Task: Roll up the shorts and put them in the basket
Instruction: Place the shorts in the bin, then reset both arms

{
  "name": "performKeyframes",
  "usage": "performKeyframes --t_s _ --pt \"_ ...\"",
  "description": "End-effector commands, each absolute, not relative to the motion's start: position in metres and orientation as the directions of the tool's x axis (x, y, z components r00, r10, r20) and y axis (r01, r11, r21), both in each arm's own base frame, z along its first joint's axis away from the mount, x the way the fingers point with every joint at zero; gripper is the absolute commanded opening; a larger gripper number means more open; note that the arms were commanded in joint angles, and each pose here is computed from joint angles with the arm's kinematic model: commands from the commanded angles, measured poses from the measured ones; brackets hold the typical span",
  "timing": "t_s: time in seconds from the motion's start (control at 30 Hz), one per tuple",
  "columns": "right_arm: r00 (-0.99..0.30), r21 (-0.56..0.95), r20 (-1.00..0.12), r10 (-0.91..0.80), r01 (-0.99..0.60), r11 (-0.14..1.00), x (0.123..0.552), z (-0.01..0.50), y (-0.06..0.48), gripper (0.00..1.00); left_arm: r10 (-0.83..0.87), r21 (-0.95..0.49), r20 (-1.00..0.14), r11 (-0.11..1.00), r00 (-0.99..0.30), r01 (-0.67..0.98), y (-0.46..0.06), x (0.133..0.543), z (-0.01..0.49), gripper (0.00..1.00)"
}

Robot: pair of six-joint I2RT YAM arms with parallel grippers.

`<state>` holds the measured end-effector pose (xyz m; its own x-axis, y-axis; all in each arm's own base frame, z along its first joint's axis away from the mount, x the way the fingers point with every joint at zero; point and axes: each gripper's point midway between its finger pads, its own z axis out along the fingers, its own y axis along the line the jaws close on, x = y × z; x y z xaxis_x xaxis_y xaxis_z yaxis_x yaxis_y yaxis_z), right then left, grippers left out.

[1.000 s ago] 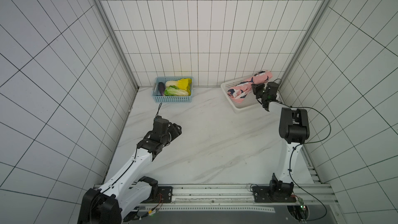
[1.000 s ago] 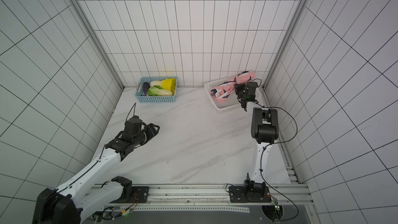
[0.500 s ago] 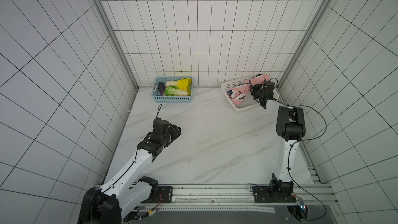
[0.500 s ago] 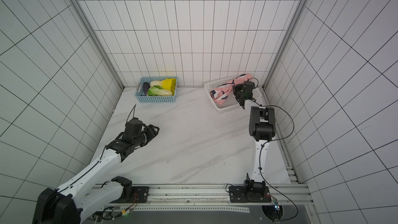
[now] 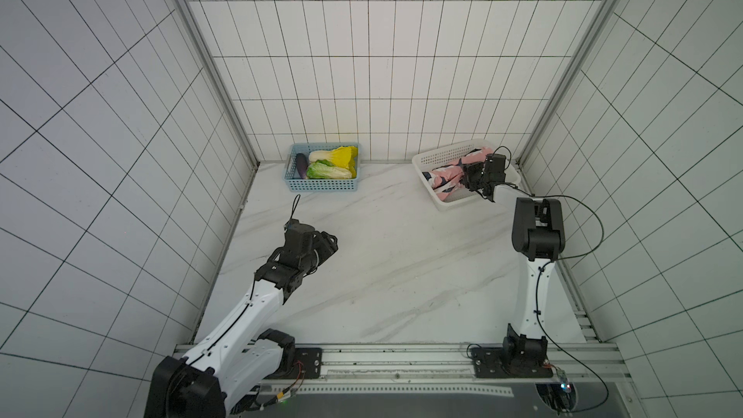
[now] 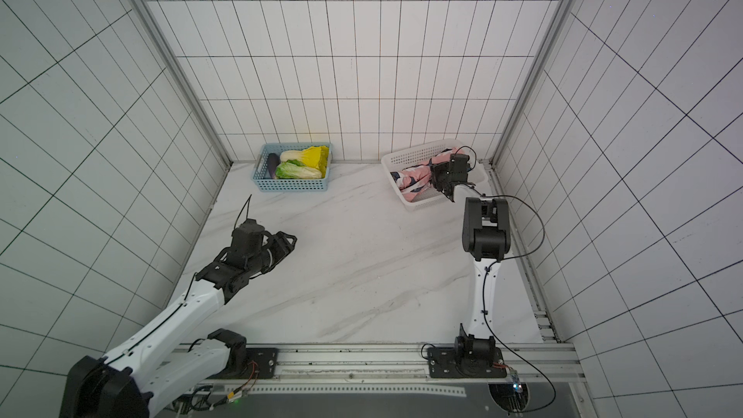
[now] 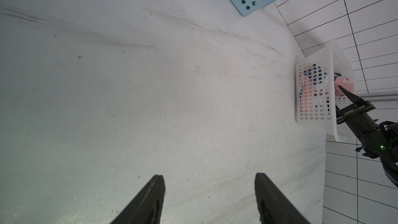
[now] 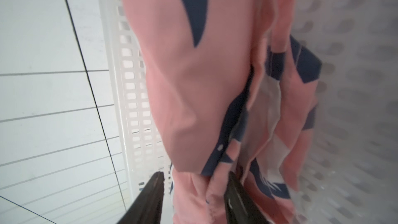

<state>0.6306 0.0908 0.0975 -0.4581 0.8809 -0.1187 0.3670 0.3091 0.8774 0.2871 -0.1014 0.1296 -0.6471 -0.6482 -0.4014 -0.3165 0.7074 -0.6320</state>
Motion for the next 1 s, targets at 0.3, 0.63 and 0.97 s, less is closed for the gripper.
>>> performKeyframes --t_s 0.3,0.63,0.97 --pt "-0.565 0.819 -0.351 0.746 0.2 0.538 0.575 0.213 0.092 0.99 -0.602 -0.58 -0.566 0.776 -0.563 -0.246 -0.09 0.32 0.188 0.88" --pt "-0.564 0.416 -0.698 0.441 0.183 0.891 0.452 0.233 0.04 0.99 -0.399 -0.281 -0.792 0.911 -0.463 -0.303 -0.044 0.345 0.219 0.98" --pt "-0.356 -0.125 -0.934 0.034 0.414 0.902 0.342 0.182 -0.065 0.99 -0.156 0.062 -0.903 0.876 -0.401 -0.479 0.054 0.357 0.182 0.98"
